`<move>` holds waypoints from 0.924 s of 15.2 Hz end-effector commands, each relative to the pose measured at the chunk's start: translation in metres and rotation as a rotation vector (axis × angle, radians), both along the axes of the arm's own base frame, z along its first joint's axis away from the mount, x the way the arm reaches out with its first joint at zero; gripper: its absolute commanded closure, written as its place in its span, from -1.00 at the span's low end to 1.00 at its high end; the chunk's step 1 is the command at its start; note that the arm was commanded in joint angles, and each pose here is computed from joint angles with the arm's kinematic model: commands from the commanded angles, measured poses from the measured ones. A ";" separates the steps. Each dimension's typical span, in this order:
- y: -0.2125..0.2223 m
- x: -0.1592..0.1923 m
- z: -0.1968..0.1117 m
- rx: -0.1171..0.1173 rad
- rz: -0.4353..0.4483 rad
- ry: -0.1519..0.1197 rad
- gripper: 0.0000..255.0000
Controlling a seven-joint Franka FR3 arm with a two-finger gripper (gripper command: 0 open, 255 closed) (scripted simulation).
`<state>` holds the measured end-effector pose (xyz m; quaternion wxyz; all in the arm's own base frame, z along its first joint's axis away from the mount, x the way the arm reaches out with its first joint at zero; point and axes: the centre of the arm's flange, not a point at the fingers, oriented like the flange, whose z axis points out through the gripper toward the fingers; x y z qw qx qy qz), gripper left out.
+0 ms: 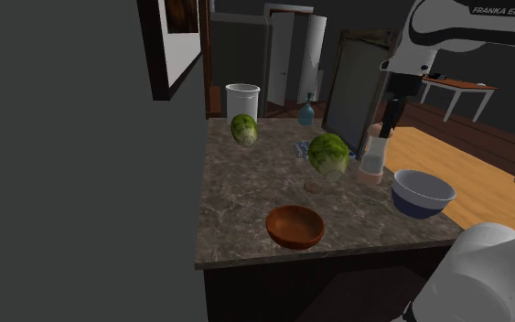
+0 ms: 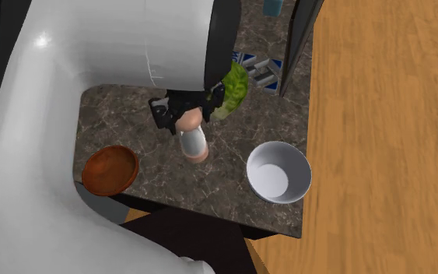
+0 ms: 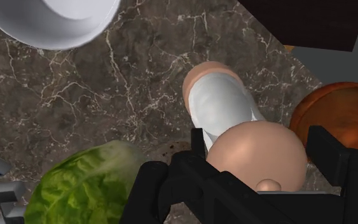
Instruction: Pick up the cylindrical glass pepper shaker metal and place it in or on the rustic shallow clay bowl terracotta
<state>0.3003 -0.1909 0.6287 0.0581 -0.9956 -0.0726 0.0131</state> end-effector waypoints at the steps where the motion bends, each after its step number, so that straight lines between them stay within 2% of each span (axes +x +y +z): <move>1: 0.024 0.003 0.007 0.000 -0.001 0.000 1.00; 14: 0.187 0.040 0.045 0.000 -0.001 0.000 1.00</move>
